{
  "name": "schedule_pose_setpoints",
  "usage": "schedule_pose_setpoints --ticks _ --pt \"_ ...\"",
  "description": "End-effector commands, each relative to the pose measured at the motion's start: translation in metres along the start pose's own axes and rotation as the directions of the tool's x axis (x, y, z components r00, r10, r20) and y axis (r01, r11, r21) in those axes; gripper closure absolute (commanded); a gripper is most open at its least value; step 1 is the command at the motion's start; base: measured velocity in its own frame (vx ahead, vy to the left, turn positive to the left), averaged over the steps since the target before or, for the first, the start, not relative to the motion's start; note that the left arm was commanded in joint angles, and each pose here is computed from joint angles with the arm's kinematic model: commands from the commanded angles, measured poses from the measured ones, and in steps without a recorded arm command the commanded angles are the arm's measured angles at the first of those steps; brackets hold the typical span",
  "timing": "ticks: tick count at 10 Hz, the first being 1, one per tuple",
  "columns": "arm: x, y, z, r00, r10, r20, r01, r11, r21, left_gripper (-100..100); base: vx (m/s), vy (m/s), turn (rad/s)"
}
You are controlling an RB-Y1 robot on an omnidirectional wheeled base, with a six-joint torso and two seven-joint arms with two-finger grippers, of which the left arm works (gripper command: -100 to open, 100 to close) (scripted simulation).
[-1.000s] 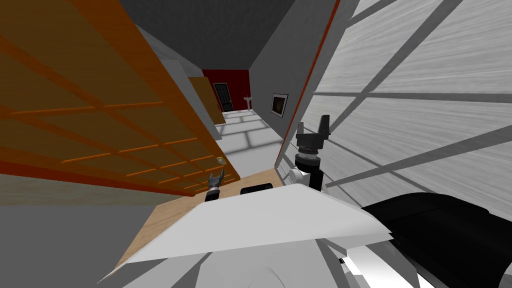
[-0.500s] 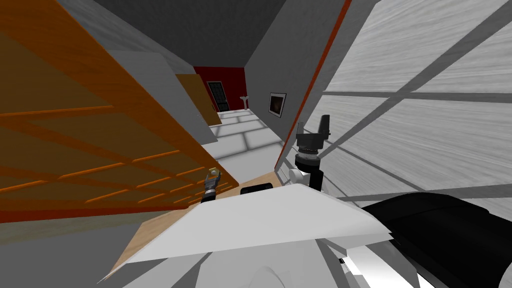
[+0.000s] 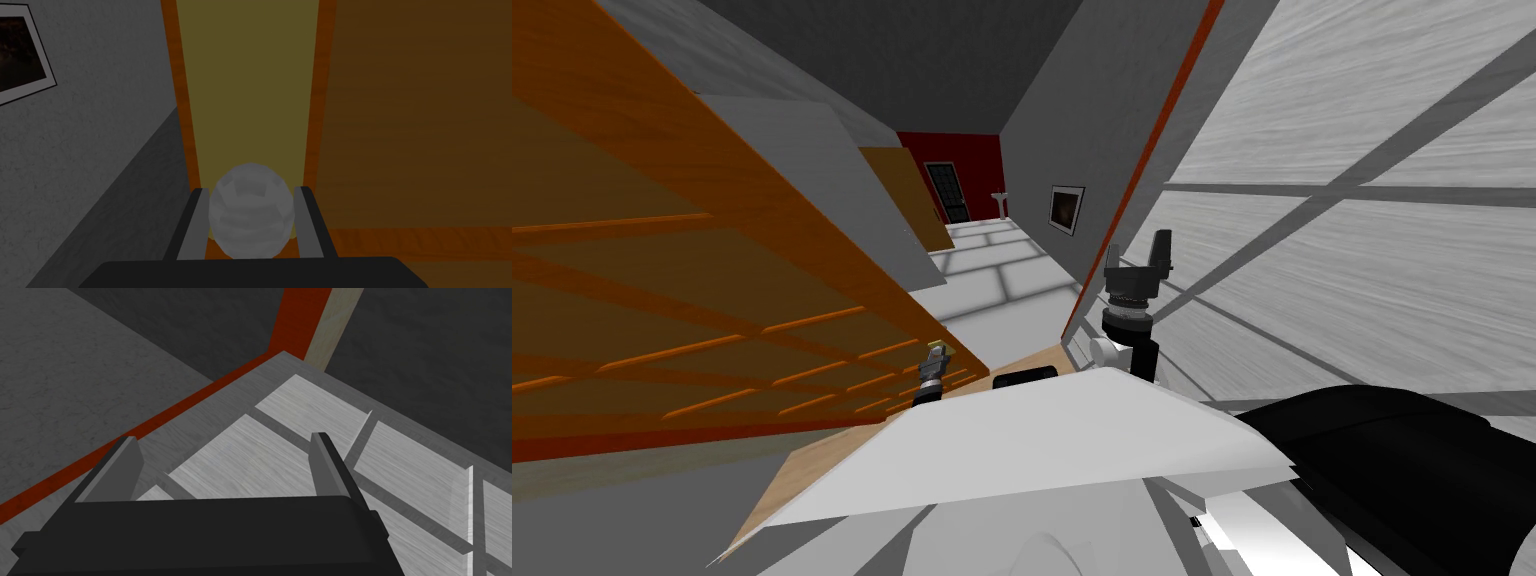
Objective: Pull the door open
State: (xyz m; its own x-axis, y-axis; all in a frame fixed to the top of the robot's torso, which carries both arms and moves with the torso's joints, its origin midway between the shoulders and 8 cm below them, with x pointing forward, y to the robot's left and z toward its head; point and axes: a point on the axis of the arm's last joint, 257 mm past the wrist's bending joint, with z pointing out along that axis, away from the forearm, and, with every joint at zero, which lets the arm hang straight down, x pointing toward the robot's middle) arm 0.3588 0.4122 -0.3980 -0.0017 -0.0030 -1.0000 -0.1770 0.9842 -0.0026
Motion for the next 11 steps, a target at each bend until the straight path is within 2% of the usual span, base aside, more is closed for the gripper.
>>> schedule_pose_setpoints --ticks 1,3,5,9,11 --pt "0.000 -0.002 0.0003 1.0000 -0.002 0.001 0.002 1.0000 0.003 100 -0.007 0.005 -0.007" --pt "0.000 -0.002 0.0003 1.0000 -0.002 0.001 0.002 1.0000 0.003 100 0.000 0.000 0.000" --pt "0.000 0.002 0.0001 0.9987 -0.050 0.003 0.050 0.9987 -0.006 100 -0.041 0.014 -0.078" --pt "-0.002 0.008 0.0002 0.9887 -0.150 0.010 0.150 0.9885 -0.019 100 -0.055 0.016 -0.071" --pt "-0.002 0.011 0.0002 0.9794 -0.201 0.014 0.202 0.9791 -0.026 100 -0.049 0.012 -0.065"
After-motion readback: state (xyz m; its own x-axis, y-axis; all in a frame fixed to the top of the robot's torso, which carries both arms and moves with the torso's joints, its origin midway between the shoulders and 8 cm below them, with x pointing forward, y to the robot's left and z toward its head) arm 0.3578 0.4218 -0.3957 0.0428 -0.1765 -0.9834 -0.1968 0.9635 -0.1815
